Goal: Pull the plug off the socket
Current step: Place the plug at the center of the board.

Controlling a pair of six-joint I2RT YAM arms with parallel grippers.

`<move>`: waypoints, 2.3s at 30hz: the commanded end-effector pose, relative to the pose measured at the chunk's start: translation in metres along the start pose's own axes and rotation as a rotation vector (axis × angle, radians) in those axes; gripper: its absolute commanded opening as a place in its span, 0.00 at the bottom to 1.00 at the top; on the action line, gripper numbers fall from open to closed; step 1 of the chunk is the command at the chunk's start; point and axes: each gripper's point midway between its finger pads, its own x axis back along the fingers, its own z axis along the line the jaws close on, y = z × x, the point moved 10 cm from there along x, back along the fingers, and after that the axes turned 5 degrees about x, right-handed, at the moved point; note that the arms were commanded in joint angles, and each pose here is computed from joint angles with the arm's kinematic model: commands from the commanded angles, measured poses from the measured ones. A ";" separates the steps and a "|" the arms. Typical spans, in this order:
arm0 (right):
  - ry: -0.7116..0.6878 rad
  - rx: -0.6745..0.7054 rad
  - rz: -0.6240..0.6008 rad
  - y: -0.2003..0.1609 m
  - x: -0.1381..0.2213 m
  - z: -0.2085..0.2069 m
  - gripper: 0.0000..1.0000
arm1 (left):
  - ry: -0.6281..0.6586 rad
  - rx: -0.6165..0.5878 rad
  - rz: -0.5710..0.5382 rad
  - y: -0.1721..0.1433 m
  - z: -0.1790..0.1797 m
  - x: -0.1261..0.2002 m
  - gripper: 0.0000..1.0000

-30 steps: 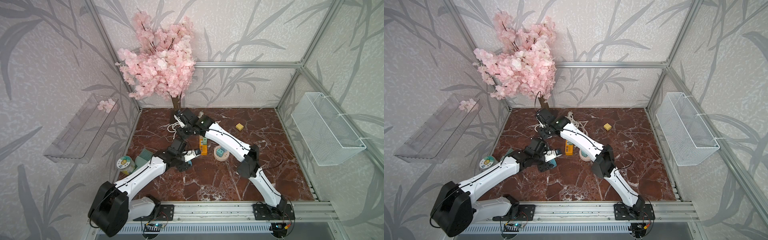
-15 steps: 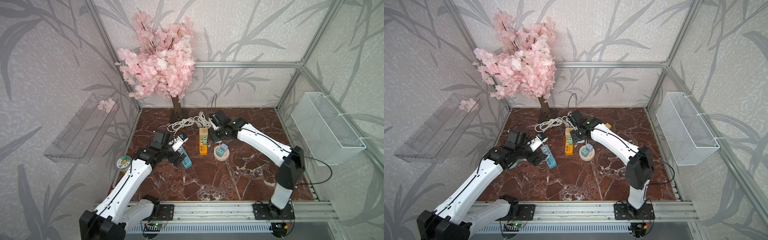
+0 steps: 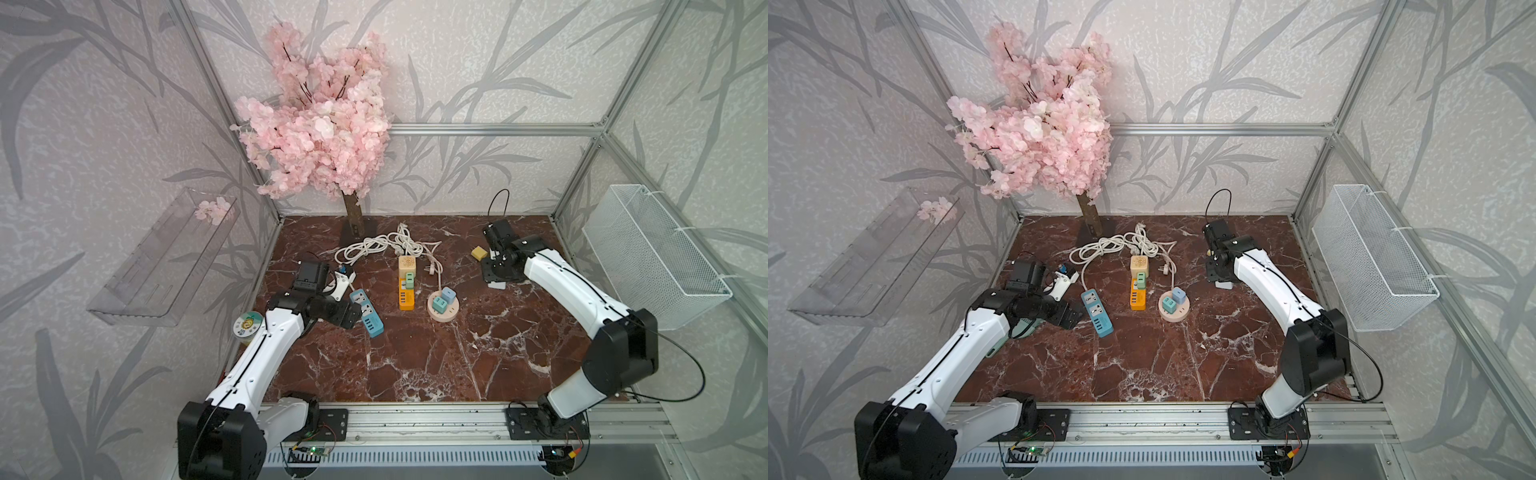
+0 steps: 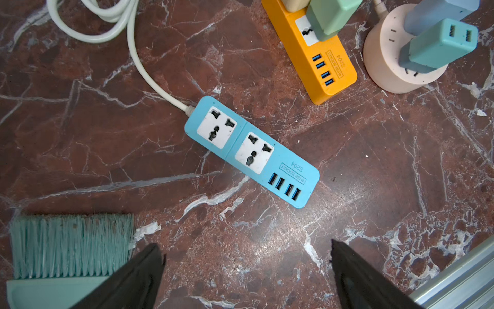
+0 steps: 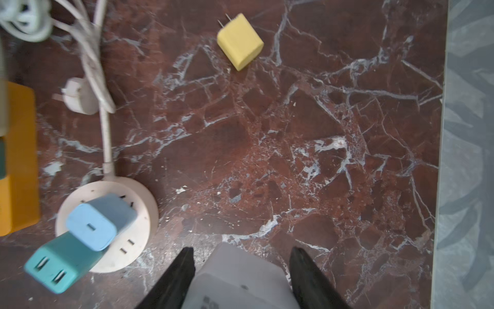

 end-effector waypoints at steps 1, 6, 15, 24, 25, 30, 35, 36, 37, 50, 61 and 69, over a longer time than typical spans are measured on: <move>-0.071 -0.011 0.059 0.015 -0.029 -0.012 0.00 | -0.002 0.011 -0.059 -0.002 -0.002 0.006 1.00; -0.072 -0.045 0.152 0.041 -0.074 -0.029 0.00 | -0.025 0.005 -0.043 -0.002 -0.003 0.004 1.00; -0.126 -0.052 0.226 0.081 -0.130 -0.045 0.00 | -0.040 -0.004 -0.037 0.000 -0.004 0.003 0.99; -0.093 -0.049 0.278 0.103 -0.159 -0.051 0.03 | -0.064 -0.007 -0.028 0.000 -0.005 0.002 0.99; -0.094 -0.051 0.284 0.105 -0.161 -0.052 0.04 | -0.064 -0.006 -0.027 0.000 -0.005 0.002 0.99; -0.096 -0.071 0.285 0.112 -0.169 -0.060 0.13 | -0.064 -0.006 -0.025 0.000 -0.005 0.001 0.99; -0.082 -0.077 0.287 0.117 -0.179 -0.063 0.19 | -0.071 -0.006 -0.025 0.000 -0.005 0.001 0.99; -0.085 -0.078 0.284 0.119 -0.180 -0.063 0.20 | -0.073 -0.006 -0.026 0.001 -0.005 0.001 0.99; -0.083 -0.079 0.279 0.121 -0.182 -0.063 0.21 | -0.078 -0.006 -0.025 0.000 -0.006 0.001 0.99; -0.089 -0.098 0.200 0.139 -0.191 -0.069 0.51 | -0.090 -0.008 -0.020 0.000 -0.007 0.000 0.99; -0.084 -0.116 0.162 0.146 -0.181 -0.074 0.78 | -0.096 -0.011 -0.019 -0.001 -0.007 0.000 0.99; -0.077 -0.124 0.118 0.153 -0.159 -0.076 0.85 | -0.098 -0.013 -0.022 -0.001 -0.007 0.001 0.98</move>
